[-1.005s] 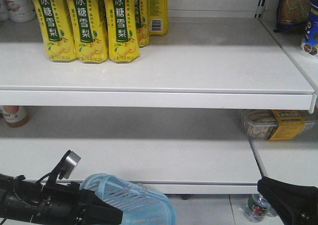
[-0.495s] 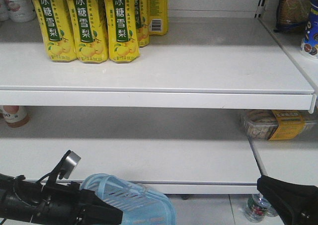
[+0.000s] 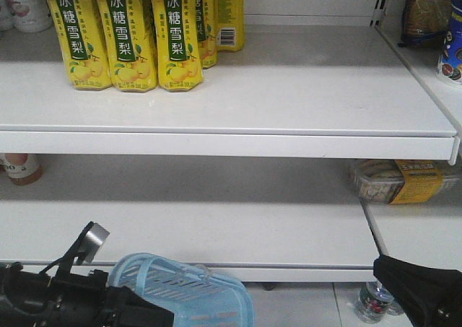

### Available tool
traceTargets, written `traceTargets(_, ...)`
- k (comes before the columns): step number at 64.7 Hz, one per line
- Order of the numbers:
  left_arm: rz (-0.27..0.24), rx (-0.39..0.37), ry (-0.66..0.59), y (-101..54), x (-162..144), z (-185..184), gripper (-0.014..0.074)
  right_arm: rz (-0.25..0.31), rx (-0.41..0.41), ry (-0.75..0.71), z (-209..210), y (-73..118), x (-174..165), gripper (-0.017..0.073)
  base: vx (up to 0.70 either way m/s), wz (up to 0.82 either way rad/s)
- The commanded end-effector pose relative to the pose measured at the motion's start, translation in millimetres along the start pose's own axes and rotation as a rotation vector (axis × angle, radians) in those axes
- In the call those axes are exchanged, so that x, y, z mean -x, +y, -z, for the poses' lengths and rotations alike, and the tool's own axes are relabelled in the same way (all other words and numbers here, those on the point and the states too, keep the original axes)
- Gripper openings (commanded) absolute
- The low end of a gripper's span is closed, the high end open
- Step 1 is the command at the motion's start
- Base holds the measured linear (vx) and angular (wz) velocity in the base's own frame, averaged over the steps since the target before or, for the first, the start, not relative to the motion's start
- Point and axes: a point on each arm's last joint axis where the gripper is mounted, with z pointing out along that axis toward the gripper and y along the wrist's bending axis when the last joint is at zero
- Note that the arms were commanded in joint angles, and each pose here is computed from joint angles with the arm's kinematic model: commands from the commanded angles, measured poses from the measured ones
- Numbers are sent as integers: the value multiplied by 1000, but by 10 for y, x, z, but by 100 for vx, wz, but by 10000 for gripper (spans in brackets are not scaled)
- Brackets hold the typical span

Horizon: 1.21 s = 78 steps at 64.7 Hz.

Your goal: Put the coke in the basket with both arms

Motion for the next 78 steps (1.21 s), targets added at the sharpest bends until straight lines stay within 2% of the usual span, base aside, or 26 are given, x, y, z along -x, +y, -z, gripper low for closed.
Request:
traceTargets(1, -66, -157, -39, -288, -96, 100, -6, 12, 19, -92, 16, 14, 156, -9, 0, 0)
traceTargets(4, -113, -147, -43, -328, -176, 137, -6, 12, 19, -92, 16, 14, 156, -9, 0, 0)
traceTargets(13, -325, -98, -97, -455, -387, 259, -6, 12, 19, -92, 16, 14, 156, -9, 0, 0)
traceTargets(19, -478, -34, -180, -523, -501, 350, -6, 12, 19, -92, 16, 14, 156, -9, 0, 0)
traceTargets(32, -765, 102, -329, -689, -747, 560, -6, 12, 19, -92, 16, 14, 156, -9, 0, 0)
traceTargets(38, -872, 153, -375, -742, -839, 633, -6, 12, 19, -92, 16, 14, 156, -9, 0, 0)
traceTargets(46, -984, 220, -435, -785, -936, 715, -6, 12, 19, -92, 16, 14, 156, -9, 0, 0)
traceTargets(52, -1031, 275, -478, -796, -991, 770, -6, 12, 19, -92, 16, 14, 156, -9, 0, 0)
traceTargets(60, -1039, 363, -530, -777, -1052, 843, -6, 12, 19, -92, 16, 14, 156, -9, 0, 0)
traceTargets(70, -985, 481, -613, -726, -1105, 948, -6, 12, 19, -92, 16, 14, 156, -9, 0, 0)
traceTargets(78, -943, 552, -744, -721, -1119, 1061, -6, 12, 19, -93, 17, 14, 157, -9, 0, 0)
